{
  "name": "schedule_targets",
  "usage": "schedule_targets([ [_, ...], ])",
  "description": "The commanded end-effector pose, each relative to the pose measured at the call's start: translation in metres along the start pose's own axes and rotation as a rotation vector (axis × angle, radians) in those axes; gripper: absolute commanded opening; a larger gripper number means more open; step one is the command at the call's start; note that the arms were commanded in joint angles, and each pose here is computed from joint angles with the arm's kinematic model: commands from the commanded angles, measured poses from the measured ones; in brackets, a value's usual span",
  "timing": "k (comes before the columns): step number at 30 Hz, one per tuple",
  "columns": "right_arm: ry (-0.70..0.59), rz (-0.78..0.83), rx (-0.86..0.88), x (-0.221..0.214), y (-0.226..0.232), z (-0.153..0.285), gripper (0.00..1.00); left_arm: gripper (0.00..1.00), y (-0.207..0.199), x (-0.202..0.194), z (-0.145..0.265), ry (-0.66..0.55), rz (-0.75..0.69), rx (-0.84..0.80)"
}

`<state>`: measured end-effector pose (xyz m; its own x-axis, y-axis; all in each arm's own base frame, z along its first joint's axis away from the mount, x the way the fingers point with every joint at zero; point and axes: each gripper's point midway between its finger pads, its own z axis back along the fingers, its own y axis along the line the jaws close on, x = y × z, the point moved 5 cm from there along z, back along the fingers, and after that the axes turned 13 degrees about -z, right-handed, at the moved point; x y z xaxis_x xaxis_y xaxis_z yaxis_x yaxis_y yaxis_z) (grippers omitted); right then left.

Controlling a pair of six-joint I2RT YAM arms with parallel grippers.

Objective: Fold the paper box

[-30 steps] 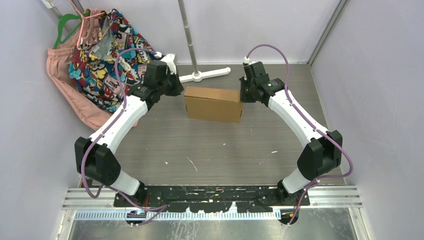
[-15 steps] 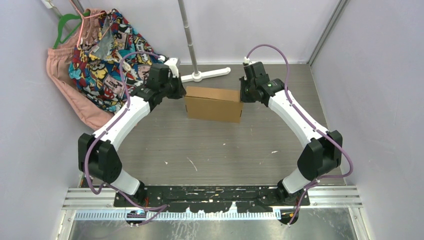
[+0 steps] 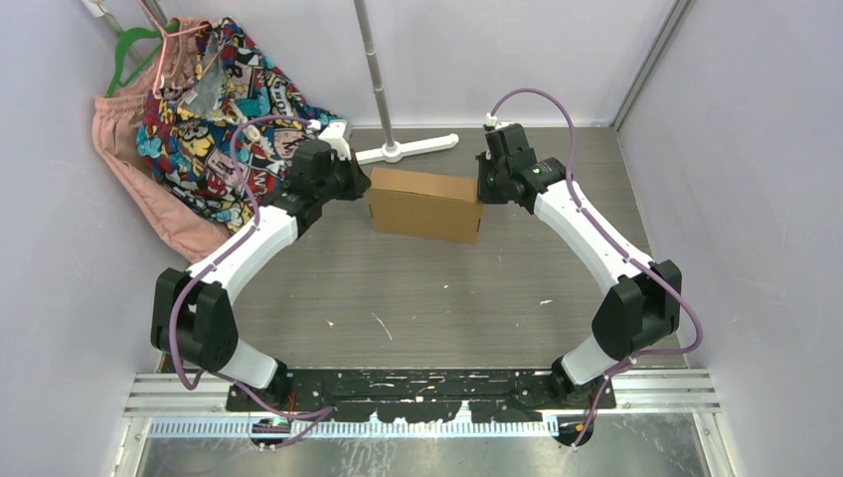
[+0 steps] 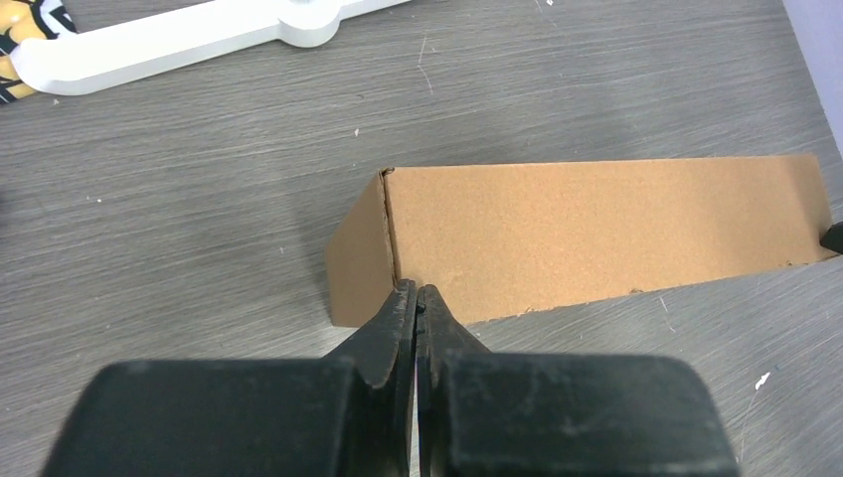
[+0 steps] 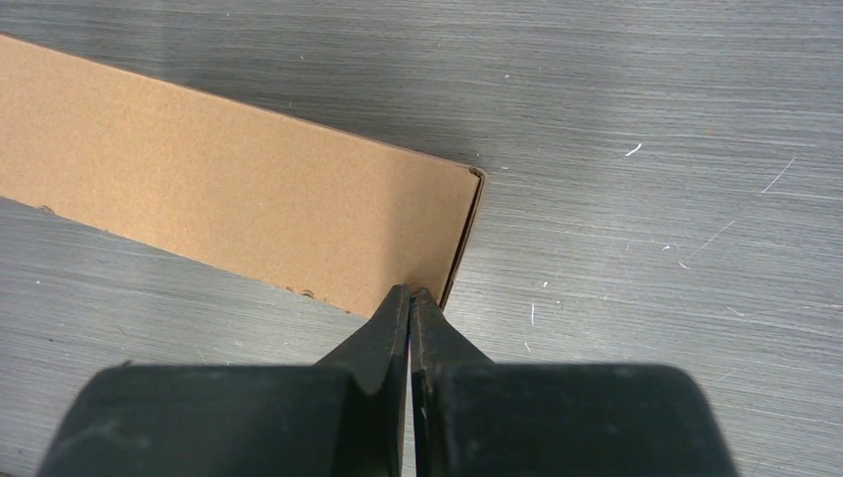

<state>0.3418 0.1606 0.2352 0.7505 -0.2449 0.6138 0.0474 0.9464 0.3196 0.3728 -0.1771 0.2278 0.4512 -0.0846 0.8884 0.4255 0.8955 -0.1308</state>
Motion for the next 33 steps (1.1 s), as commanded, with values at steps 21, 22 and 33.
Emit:
schedule_targets([
  [21, 0.043, -0.012, 0.255, 0.029, 0.062, 0.019, 0.21, 0.00, -0.004, -0.050, 0.007, 0.267, 0.047, -0.007],
  [22, 0.049, -0.002, 0.258, 0.029, 0.067, 0.017, 0.21, 0.00, -0.005, -0.050, 0.007, 0.268, 0.051, -0.013],
  [33, 0.069, 0.118, 0.243, 0.026, 0.125, -0.010, 0.21, 0.01, -0.012, -0.043, 0.001, 0.305, 0.082, -0.054],
])
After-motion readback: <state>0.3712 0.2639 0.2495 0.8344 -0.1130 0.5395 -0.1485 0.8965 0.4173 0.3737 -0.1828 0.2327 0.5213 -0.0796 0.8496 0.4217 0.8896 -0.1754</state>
